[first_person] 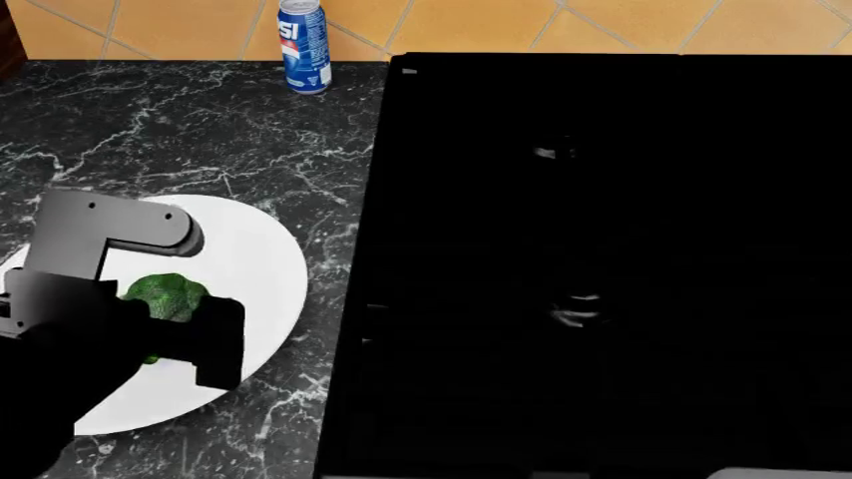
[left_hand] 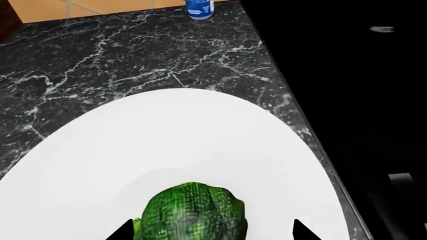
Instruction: Pick the broccoli from the counter and place it in the microwave.
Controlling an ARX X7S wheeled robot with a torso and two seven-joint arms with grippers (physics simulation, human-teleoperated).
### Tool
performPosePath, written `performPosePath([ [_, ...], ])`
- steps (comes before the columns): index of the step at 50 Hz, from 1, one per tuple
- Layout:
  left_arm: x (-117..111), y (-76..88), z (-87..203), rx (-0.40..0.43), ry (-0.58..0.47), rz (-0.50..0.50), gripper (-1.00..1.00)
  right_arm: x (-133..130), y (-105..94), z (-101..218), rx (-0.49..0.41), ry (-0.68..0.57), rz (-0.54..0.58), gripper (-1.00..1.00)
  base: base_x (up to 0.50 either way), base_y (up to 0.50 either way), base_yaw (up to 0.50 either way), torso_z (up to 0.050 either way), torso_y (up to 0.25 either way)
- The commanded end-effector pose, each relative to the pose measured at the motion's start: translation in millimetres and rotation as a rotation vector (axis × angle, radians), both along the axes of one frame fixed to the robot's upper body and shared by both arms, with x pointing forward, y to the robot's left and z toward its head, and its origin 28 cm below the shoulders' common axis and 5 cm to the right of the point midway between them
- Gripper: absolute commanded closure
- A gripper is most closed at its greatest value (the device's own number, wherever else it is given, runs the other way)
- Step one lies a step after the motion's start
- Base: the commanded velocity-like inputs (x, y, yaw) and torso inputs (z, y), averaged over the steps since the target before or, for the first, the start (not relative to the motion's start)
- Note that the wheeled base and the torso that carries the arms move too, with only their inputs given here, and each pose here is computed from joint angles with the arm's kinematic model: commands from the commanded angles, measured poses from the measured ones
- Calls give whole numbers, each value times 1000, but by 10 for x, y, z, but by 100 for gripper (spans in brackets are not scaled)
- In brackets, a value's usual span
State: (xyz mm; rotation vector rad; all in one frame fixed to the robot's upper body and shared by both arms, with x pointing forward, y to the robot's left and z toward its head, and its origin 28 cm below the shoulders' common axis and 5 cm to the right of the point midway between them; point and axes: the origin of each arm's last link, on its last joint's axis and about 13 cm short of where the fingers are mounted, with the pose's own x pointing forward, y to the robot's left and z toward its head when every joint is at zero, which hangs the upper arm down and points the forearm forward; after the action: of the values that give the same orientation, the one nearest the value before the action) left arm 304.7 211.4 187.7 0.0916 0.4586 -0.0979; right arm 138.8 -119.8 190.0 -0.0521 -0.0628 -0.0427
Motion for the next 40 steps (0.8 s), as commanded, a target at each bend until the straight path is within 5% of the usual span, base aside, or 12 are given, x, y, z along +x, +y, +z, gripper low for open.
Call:
performPosePath([
  [1,18,9,-55,16,4,23,-100,-22,-5,10,-2,3,3,-100,0,0,0,0,0],
  [40,142,-17,-313,31,51,58,-100,-64,-16,16,1,9,5,-100,0,0,0,0,0],
])
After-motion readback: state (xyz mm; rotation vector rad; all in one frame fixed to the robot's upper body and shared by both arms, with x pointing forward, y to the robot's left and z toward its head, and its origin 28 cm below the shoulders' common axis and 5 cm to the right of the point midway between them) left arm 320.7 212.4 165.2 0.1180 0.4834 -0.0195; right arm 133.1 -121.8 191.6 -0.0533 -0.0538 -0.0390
